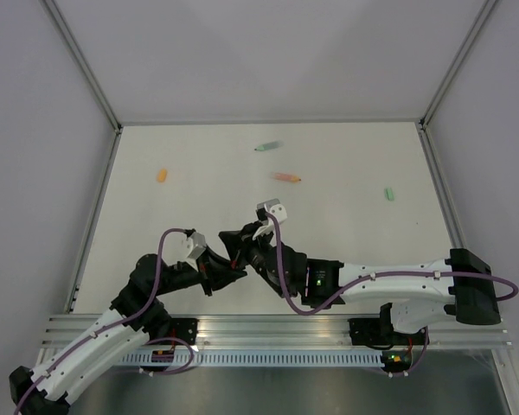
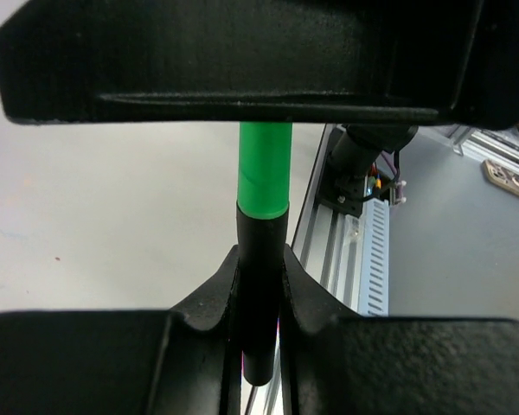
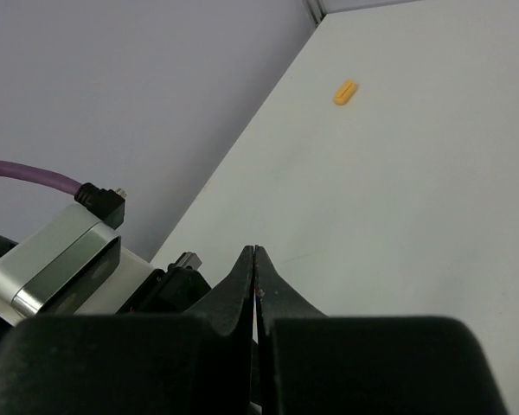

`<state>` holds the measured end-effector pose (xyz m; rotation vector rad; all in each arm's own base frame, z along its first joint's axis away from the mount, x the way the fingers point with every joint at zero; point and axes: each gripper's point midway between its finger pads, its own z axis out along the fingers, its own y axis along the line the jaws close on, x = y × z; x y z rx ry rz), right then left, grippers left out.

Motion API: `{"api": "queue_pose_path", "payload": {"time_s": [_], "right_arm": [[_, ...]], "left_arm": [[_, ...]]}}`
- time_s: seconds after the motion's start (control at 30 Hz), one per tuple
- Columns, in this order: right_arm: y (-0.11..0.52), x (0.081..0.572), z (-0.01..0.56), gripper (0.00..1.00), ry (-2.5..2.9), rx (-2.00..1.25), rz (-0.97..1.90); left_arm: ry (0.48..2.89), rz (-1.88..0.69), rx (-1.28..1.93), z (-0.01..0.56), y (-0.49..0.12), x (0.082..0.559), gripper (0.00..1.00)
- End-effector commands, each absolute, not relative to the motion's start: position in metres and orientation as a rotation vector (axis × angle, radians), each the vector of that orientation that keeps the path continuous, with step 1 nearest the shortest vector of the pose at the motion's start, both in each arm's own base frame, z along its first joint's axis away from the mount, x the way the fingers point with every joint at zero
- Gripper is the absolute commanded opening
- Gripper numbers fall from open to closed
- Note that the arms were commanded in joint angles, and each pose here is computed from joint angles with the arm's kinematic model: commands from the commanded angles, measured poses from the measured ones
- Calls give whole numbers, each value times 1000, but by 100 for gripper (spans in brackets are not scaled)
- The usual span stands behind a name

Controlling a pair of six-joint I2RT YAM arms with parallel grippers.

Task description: Insert the pens into the pen caps

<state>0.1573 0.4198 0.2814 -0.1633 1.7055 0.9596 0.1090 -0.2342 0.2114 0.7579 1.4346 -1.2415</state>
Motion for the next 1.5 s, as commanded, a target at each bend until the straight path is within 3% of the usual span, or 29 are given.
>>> {"api": "queue_pose_path", "payload": {"time_s": [0.0,0.23,0.37,0.53,0.67,0.8,0.93,0.97,1.03,1.07,1.23,1.37,1.47], "right_arm": [[425,103,157,0,1992,-466,863],[417,99,149,0,1990,-453,865],[412,111,173,0,1942,-410,853],[398,172,273,0,1788,-239,707],[339,236,424,0,1609,11,641],[284,254,503,1,1537,43,613],[253,241,491,7,1601,-11,555],[257,240,461,9,1650,-58,527],[245,227,453,11,1641,-60,602],[248,226,419,12,1683,-98,574],[227,218,396,13,1684,-90,562],[225,213,377,15,1721,-131,550],[228,207,368,21,1728,-163,586]], "left_arm": [[924,-1204,582,369,-209,107,2],[889,-1247,599,384,-210,98,2],[905,-1304,620,376,-214,92,2],[1062,-1386,608,329,-224,95,2],[1276,-1344,527,286,-229,119,2],[1506,-1269,497,247,-239,144,2],[1661,-1288,410,227,-260,170,2],[1694,-1314,348,226,-263,178,2],[1771,-1336,296,208,-278,196,8],[1782,-1360,291,209,-285,201,11],[1997,-1367,133,160,-309,232,13],[2114,-1313,-12,128,-312,249,29],[2194,-1300,-75,107,-314,257,34]]}}
